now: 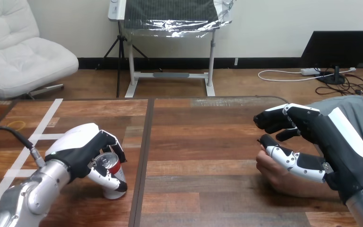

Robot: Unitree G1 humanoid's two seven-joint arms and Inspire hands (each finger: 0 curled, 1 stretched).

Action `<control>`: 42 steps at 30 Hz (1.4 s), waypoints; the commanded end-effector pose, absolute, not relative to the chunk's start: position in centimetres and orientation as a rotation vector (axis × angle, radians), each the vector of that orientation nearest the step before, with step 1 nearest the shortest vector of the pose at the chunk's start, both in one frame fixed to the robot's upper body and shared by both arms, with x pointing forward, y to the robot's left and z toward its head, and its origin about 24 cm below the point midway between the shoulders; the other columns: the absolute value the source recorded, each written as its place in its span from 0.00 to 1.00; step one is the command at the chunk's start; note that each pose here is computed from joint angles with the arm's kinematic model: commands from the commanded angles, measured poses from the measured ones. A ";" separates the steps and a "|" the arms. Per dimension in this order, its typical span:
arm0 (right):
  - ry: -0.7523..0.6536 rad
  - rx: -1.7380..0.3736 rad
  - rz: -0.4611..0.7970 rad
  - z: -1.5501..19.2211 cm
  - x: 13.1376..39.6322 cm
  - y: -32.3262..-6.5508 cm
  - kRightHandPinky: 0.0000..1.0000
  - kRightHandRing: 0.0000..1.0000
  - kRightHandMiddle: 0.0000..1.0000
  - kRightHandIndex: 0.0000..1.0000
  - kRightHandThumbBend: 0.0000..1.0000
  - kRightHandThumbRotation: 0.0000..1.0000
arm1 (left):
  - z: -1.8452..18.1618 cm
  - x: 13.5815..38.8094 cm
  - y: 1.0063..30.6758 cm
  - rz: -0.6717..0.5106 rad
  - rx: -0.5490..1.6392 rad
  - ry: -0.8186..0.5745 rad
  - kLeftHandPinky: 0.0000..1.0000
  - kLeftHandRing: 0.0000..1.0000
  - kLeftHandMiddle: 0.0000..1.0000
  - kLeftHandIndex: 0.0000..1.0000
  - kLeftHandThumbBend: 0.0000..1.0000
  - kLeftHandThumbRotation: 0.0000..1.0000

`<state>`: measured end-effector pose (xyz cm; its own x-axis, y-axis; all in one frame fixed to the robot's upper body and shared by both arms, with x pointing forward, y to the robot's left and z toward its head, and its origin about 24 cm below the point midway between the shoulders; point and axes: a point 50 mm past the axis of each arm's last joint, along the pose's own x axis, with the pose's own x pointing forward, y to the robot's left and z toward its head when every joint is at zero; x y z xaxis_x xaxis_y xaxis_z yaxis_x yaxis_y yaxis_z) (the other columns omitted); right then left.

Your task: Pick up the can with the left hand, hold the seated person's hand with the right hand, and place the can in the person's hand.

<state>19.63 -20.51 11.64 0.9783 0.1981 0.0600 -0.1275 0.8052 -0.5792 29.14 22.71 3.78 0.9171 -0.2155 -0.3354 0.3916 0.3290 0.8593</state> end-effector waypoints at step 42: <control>-0.243 -0.658 0.154 14.2 20.4 -20.0 0.65 0.70 0.68 0.63 0.40 0.00 | 10.6 34.4 17.5 -0.211 0.983 -0.241 0.35 0.41 0.48 0.50 0.68 0.00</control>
